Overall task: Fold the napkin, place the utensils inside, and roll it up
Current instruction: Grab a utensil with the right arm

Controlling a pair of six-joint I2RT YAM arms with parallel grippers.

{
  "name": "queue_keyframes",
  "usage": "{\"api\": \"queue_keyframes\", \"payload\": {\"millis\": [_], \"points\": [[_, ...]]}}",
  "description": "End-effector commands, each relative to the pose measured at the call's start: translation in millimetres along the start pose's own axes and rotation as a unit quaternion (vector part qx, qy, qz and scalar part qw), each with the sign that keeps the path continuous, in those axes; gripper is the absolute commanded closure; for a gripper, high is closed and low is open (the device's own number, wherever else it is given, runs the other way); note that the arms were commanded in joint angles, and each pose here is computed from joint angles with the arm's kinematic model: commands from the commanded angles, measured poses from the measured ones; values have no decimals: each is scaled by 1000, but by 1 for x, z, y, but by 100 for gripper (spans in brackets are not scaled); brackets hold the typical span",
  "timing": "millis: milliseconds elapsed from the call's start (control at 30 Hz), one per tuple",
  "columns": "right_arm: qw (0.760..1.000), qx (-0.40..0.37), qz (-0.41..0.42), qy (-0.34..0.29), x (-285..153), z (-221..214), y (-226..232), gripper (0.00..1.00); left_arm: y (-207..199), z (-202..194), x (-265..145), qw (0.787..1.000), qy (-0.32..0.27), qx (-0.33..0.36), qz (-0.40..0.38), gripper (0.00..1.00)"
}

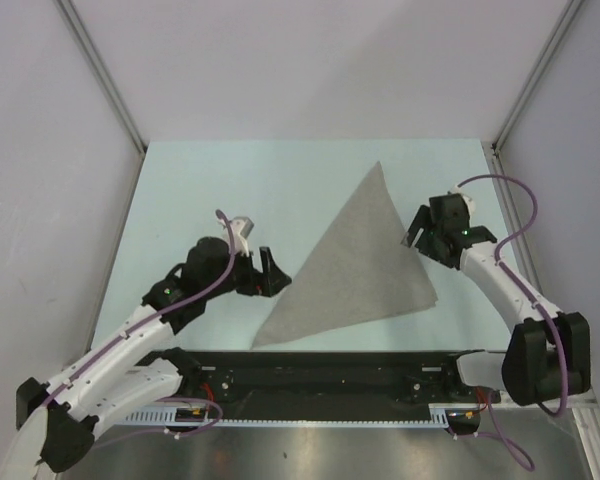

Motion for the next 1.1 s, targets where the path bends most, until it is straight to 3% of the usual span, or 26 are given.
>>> {"api": "queue_keyframes", "payload": {"millis": [0,233,567,667,1067], "points": [[1000,4,-14,-16,25,36,-12,16,3,41,-9,998,-22,60,17,7],[997,75,-26,-4,82,69,-42,19,11,85,-11,988,-64,118,76,6],[993,119,-14,22,146,76,-50,26,30,82,-3,982,-50,129,126,6],[992,122,-7,33,157,72,-50,32,34,82,0,981,-45,129,136,6],[992,111,34,49,165,68,-45,98,36,79,6,984,-31,120,127,6]]}}
Point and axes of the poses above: each gripper's point midway between its finger pads, its own x axis out along the fingers, its own y axis along the line the jaws close on, z = x × y, the point moved 9 cm from there along -x, back along the fingers, and after that the axes turned 1 degree about -x, right-handed, at the moved point
